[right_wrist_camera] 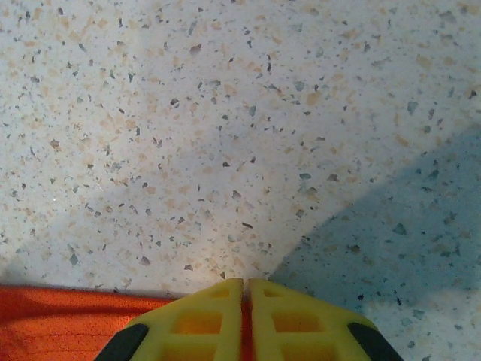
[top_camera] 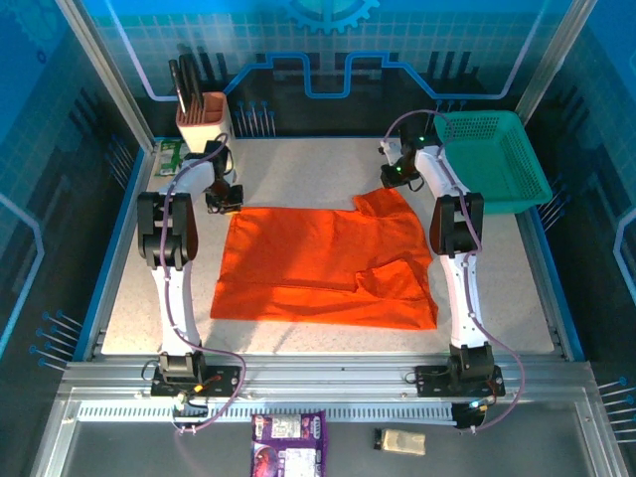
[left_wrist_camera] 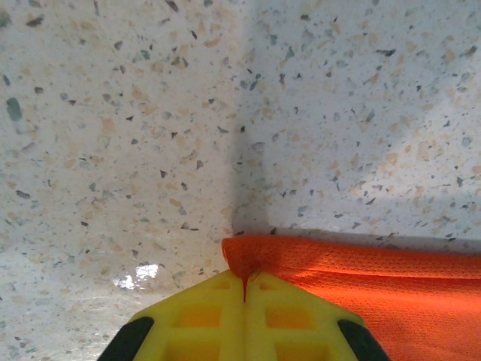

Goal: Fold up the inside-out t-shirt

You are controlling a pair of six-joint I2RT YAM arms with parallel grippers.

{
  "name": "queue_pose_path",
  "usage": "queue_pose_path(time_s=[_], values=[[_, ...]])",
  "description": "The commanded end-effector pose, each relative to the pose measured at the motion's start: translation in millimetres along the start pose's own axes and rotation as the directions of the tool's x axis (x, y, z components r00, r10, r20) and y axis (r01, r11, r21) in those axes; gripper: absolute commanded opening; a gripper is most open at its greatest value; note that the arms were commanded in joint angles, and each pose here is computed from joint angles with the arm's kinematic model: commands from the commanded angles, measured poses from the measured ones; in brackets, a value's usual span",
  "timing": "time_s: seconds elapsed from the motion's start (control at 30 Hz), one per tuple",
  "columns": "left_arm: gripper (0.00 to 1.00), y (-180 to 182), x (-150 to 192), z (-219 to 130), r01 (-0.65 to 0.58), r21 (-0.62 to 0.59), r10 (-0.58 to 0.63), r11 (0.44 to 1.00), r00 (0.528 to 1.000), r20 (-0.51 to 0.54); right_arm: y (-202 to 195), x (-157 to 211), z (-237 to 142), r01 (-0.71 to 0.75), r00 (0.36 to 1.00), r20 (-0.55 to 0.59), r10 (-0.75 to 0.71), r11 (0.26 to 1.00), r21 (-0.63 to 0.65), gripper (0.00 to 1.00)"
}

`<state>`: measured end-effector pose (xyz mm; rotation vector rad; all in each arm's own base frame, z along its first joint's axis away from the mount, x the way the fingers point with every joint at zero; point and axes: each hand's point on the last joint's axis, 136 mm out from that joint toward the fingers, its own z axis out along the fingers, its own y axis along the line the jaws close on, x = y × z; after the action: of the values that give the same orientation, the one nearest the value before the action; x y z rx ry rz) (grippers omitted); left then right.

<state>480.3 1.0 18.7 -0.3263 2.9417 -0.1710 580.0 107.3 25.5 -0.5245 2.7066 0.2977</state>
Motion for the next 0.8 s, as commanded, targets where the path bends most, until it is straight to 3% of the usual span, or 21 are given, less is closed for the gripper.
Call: queue_pose_path(time_s=[0.0,0.13,0.37,0.77], values=[[0.0,-2,-9,-2,0.018,0.024,-0.019,1.0,1.0,0.019,5,-18,-24,0.022,0.999,0.048,-0.024,0.999,0.037,0.05],[0.0,-14,-28,-23,0.038,0.075,-0.045,0.996,0.994,0.097,1,-36,-55,0.015,0.993,0.117,-0.024,0.997,0.079,0.0],[0.0,-19,-45,-53,0.047,0.097,-0.065,0.994,0.98,0.19,11,-47,-106,0.009,0.982,0.187,-0.025,0.996,0.088,0.0],[0.0,-13,-31,-92,0.075,0.104,-0.104,0.992,0.947,0.304,43,-11,-172,-0.064,0.977,0.207,0.056,0.997,0.033,0.0]])
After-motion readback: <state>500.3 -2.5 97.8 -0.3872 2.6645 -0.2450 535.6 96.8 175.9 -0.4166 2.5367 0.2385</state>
